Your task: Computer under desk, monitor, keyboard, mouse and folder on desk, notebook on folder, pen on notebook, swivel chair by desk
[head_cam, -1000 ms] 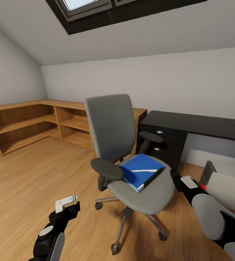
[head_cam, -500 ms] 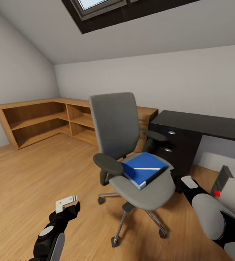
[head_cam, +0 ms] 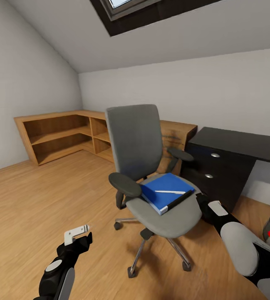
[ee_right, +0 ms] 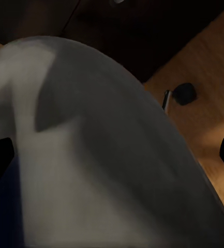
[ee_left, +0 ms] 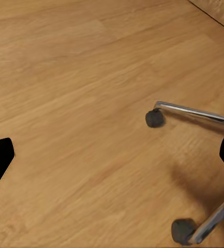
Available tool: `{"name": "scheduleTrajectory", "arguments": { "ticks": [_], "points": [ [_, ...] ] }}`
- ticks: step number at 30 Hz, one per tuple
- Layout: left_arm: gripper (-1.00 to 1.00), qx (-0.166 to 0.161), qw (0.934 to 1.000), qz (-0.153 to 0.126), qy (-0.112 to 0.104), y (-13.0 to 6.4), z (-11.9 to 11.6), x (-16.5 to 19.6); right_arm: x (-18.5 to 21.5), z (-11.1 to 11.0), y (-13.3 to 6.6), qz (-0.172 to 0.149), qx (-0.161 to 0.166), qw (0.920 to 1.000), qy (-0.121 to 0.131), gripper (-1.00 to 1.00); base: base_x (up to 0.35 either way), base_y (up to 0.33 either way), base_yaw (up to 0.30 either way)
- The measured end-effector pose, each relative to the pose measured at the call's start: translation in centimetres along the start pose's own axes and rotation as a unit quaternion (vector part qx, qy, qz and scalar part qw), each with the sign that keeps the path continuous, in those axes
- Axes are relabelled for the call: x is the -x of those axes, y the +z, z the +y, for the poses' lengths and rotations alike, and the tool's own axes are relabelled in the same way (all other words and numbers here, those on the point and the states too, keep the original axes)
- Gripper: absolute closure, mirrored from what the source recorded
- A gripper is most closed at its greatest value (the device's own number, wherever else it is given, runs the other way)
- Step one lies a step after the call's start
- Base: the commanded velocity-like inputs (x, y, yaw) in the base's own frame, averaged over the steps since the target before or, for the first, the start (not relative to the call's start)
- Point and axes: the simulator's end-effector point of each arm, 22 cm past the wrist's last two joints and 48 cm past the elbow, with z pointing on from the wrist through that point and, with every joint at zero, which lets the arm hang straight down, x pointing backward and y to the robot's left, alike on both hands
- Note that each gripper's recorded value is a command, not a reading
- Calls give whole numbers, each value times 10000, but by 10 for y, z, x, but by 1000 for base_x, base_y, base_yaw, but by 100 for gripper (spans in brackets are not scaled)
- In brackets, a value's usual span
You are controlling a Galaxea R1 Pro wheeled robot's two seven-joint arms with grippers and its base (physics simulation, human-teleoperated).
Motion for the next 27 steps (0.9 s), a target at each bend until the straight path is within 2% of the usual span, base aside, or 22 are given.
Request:
{"name": "scheduleTrajectory", "arguments": {
  "ticks": [6,16,27],
  "points": [
    [-100,8,10000,42,13,2,0,-4,2,0,1,-23,3,10000,-11,-100,260,0,202],
    [-100,14,10000,86,24,4,0,-7,4,0,3,-56,13,10000,10,-100,42,0,175],
    [-100,14,9999,135,37,5,0,-12,7,1,5,-98,15,9999,-38,-100,271,0,162]
  ]
}}
